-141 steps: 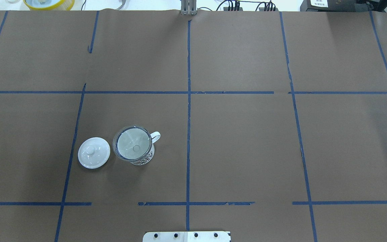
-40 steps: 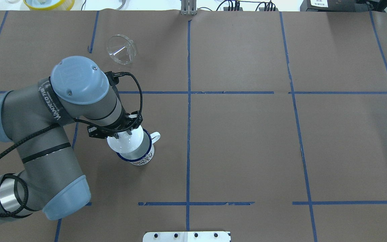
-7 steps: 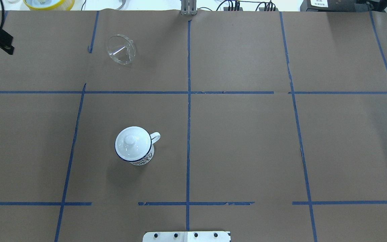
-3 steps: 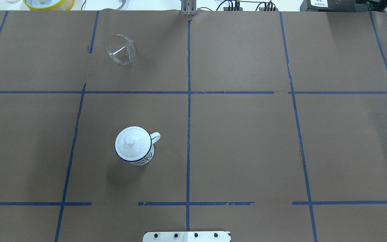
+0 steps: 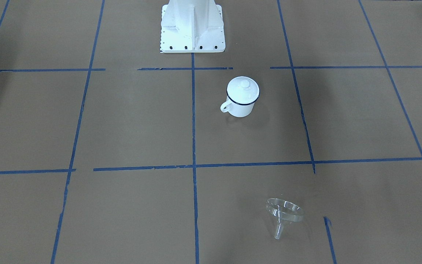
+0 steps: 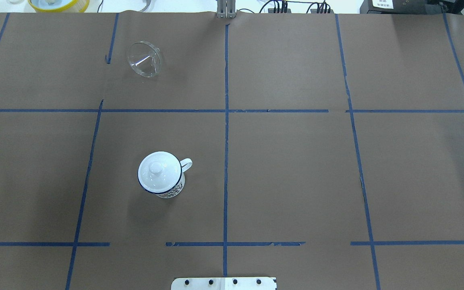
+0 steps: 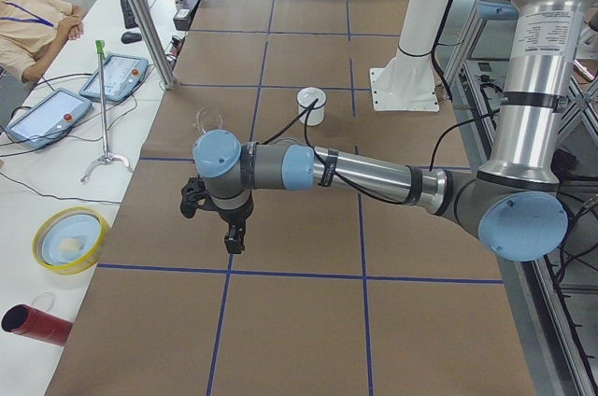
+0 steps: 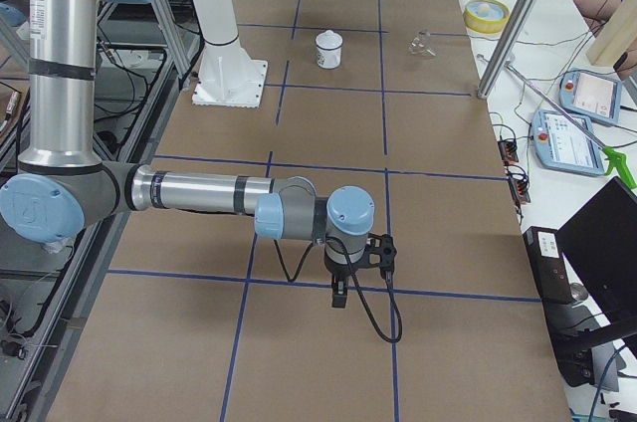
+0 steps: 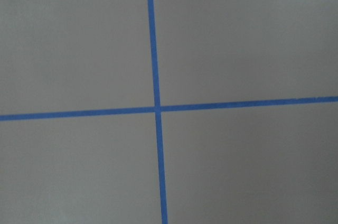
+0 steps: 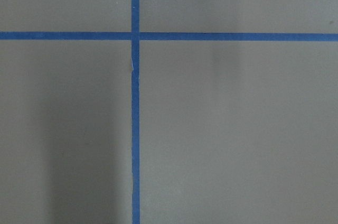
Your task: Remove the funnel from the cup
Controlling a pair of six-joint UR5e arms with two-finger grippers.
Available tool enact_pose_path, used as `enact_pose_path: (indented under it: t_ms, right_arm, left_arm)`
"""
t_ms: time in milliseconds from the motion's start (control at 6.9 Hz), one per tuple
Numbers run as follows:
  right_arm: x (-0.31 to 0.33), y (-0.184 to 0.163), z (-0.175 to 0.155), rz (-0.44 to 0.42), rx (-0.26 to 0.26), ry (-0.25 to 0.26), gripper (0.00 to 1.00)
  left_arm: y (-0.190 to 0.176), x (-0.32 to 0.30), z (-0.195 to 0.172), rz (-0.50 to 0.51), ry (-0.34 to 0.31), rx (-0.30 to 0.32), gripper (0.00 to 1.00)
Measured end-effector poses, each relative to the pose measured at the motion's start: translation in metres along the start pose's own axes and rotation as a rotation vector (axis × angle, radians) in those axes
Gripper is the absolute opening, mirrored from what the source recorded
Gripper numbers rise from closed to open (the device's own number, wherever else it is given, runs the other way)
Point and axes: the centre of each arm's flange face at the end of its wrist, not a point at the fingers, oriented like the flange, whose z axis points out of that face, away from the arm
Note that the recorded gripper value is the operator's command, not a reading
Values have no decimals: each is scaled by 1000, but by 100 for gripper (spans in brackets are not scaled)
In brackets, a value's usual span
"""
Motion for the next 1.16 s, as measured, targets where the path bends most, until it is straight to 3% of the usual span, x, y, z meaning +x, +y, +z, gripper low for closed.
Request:
enact_pose_path:
  t_ms: [1159]
  right_arm:
    - [0, 0, 0, 0, 0, 0, 100]
  left_arm:
    - [13, -18, -12, -38, 3, 16, 100]
